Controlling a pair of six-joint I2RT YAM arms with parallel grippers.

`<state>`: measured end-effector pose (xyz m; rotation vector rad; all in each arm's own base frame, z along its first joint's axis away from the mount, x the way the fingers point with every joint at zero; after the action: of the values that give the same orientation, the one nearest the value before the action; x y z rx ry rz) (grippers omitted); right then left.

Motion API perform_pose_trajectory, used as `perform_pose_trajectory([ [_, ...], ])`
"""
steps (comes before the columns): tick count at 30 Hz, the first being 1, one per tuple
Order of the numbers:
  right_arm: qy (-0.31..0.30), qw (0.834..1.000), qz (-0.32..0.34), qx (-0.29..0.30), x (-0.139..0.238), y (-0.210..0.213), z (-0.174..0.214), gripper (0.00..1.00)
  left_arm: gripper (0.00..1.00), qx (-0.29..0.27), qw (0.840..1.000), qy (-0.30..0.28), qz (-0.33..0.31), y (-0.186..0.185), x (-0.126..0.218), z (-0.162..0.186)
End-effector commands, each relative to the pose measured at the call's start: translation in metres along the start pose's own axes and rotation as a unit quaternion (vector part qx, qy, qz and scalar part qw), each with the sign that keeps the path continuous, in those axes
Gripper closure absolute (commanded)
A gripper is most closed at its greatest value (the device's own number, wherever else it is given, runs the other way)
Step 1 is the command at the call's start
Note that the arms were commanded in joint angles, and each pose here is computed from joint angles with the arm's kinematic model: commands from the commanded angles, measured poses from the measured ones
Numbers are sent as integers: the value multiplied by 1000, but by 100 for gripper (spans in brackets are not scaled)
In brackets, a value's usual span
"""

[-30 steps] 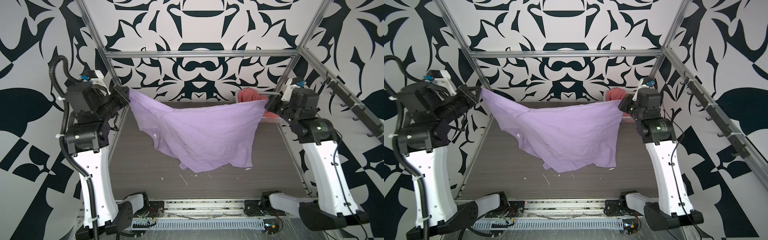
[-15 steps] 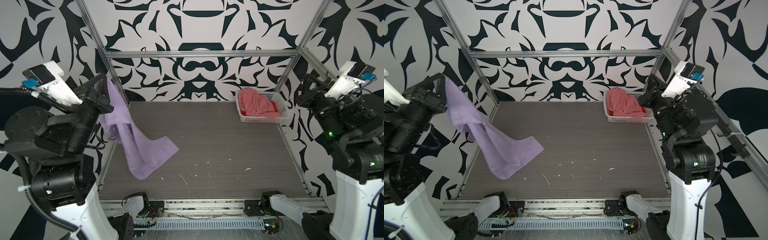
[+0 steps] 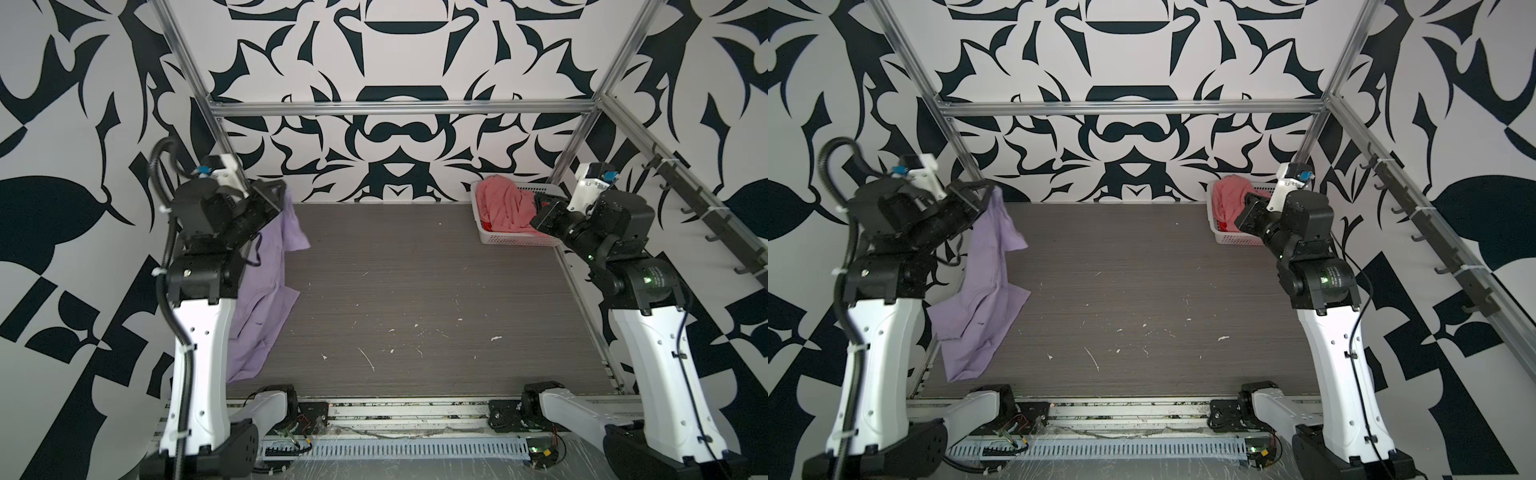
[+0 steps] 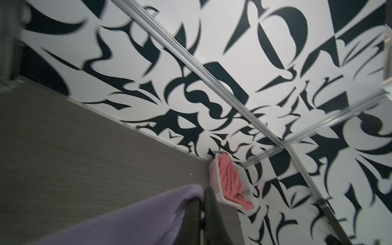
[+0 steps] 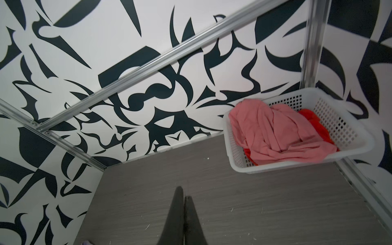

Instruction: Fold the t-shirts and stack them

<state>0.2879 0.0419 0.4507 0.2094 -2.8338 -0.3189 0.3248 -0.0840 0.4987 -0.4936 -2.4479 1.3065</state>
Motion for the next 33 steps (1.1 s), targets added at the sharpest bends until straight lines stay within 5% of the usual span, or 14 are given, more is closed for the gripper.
perform_pose_trajectory([
  [1,-28,999,-15,-20,13,4,-4,100,100,-46,987,10,151,-101,-26,2],
  [5,-20,999,-9,-28,15,0,8,100,100,-63,955,47,286,-197,-38,14],
  [8,-18,999,-3,-30,19,-3,13,100,100,-64,922,12,383,-246,5,-6],
  [11,-17,999,3,-33,21,-5,16,100,100,-86,897,-43,432,-266,57,-22],
  [14,-14,999,7,-37,20,-7,21,100,100,-115,898,-99,414,-257,92,-29],
  [19,1,999,13,-46,9,-11,31,100,100,-137,949,-107,264,-183,94,-8],
  [23,13,998,16,-52,-1,-13,38,100,100,-95,991,-11,93,-67,39,52],
  [26,31,997,24,-66,-10,-17,50,100,100,-26,998,53,1,27,12,109],
  [29,59,994,29,-82,-20,-21,70,99,100,23,995,49,-82,100,13,140],
  [33,122,985,32,-117,-35,-26,112,79,100,42,987,27,-150,147,30,154],
])
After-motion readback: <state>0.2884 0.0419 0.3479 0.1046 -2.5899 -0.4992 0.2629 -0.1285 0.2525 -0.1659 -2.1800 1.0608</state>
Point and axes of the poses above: each gripper's point midway between its finger pads, its own x axis back along the fingers, its own y axis along the line the jaws close on, z = x × y, the point moved 3 cm from there along x, back along the fingers, and after that the axes turned 14 degrees about x, right-handed, at the moved point
